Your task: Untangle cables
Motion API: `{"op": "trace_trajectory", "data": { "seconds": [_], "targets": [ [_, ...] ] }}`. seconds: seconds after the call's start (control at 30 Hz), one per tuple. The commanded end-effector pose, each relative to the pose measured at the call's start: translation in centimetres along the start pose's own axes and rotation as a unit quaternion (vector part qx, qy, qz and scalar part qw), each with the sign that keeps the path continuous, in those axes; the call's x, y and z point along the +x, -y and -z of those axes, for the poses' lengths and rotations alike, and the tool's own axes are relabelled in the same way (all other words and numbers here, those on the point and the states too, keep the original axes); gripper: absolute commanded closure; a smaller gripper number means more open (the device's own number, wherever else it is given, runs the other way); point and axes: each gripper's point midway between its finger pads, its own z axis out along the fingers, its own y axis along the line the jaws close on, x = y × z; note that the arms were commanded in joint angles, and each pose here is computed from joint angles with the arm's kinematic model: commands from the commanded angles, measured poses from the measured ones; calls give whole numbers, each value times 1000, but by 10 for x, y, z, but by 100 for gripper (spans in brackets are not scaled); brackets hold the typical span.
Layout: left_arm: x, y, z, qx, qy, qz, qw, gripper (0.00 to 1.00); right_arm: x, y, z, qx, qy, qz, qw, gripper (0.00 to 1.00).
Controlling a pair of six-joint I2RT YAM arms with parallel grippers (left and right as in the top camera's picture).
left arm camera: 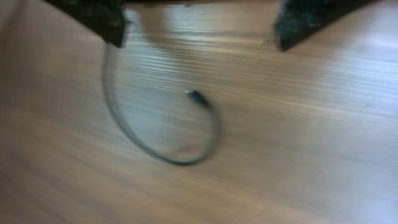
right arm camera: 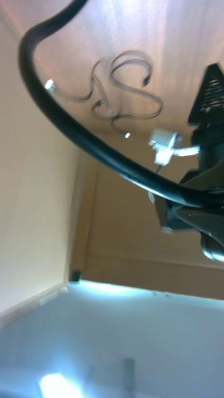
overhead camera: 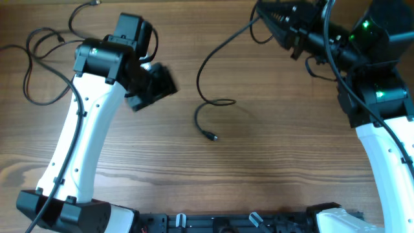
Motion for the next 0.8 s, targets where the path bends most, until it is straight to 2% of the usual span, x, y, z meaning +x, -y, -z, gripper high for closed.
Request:
{"op": "trace_trajectory", "data": {
  "seconds": [0.0,0.03,0.07,0.17,0.27,0.37,0.4,0.43,0.47,0.53,0.7,0.77],
  "targets": [
    [10,53,12,141,-15,-139,980,8,-3,9,6,29,18,-10,999,96],
    [6,59,20,156,6,-162,974,1,-2,13,6,35,16,-18,999,96],
    [3,65,27,166,30,-188,968,0,-1,12,6,34,13,-21,999,96],
    [0,80,35,182,64,-244,950,0,1,12,6,33,9,-45,998,96],
    [7,108,37,203,89,-318,922,0,5,10,5,30,-2,-75,997,96],
    [8,128,41,220,113,-344,906,0,3,13,5,34,3,-79,996,96],
    [-3,128,42,207,138,-344,906,0,2,19,6,45,8,-87,995,96],
    [-17,123,43,183,163,-328,912,0,2,24,6,56,13,-96,994,96],
    [-36,110,44,154,185,-275,931,0,3,30,7,66,13,-105,992,96],
    [-47,97,47,161,181,-213,946,0,2,34,8,75,18,-112,991,96],
    [-58,96,52,171,194,-195,946,1,2,35,8,75,23,-145,986,96],
    [-78,84,56,143,230,-125,954,1,3,38,8,80,22,-149,985,96]
  ]
}}
